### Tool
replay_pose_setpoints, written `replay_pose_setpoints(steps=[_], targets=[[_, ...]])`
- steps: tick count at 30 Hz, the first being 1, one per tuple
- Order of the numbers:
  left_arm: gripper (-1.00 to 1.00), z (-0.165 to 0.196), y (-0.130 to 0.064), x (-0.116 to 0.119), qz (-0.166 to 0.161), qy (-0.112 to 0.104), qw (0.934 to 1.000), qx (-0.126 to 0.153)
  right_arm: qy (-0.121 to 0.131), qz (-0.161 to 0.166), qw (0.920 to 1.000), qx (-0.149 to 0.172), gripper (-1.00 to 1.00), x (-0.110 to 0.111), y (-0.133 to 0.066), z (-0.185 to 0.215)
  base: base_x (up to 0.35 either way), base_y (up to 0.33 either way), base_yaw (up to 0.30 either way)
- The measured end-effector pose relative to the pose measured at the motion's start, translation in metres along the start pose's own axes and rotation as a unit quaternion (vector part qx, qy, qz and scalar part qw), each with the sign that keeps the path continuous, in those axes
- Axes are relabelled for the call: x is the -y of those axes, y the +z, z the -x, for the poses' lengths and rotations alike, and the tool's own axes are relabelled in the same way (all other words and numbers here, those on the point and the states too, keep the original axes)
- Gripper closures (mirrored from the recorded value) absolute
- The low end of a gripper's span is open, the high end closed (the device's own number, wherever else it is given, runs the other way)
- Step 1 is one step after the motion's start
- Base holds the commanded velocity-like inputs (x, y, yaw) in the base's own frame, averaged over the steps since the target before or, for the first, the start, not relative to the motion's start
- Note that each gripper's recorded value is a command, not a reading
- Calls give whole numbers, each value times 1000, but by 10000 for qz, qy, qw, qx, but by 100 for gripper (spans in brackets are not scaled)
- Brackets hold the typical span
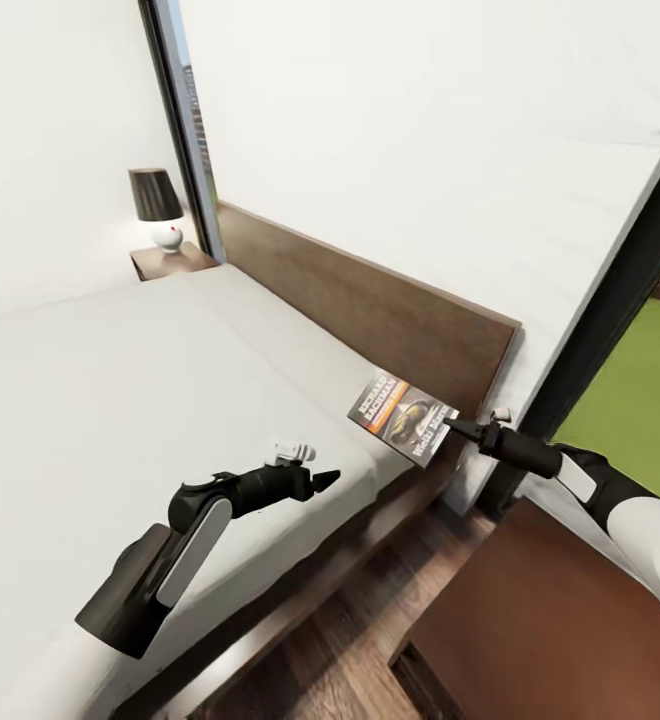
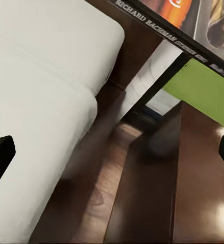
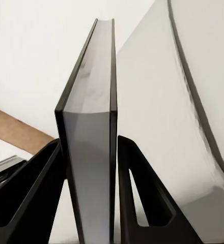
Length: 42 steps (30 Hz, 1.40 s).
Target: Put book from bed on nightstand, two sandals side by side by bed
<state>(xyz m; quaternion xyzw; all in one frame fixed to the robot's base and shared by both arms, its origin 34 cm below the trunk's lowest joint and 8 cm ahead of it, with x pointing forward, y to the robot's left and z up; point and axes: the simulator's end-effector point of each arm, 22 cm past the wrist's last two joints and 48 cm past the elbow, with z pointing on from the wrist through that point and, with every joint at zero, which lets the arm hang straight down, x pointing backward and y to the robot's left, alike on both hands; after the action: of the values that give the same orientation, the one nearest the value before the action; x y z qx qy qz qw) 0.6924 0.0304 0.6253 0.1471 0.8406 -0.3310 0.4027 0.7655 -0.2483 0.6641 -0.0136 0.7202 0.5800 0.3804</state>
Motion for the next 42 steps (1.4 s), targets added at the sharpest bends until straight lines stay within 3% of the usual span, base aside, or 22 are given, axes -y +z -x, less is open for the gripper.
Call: replay_pose_setpoints(steps=[17,22,32,42], targets=[[-100,7,-5,4,-6,42,10000,60,-85,-19,10000,7,100,-6,1,3,-323,-31,25],[-100,7,-5,3,-6,40,10000,58,-84,-23,10000,16,100,-6,1,3,-26,0,266],[-100,7,-5,4,-10,37,10000,60,-62,-57,9999,73,100,-4,-3,6,0,0,35],[-100,7,-5,4,-3,44,10000,61,-39,-56,10000,62,100,-5,-4,6,0,0,256]])
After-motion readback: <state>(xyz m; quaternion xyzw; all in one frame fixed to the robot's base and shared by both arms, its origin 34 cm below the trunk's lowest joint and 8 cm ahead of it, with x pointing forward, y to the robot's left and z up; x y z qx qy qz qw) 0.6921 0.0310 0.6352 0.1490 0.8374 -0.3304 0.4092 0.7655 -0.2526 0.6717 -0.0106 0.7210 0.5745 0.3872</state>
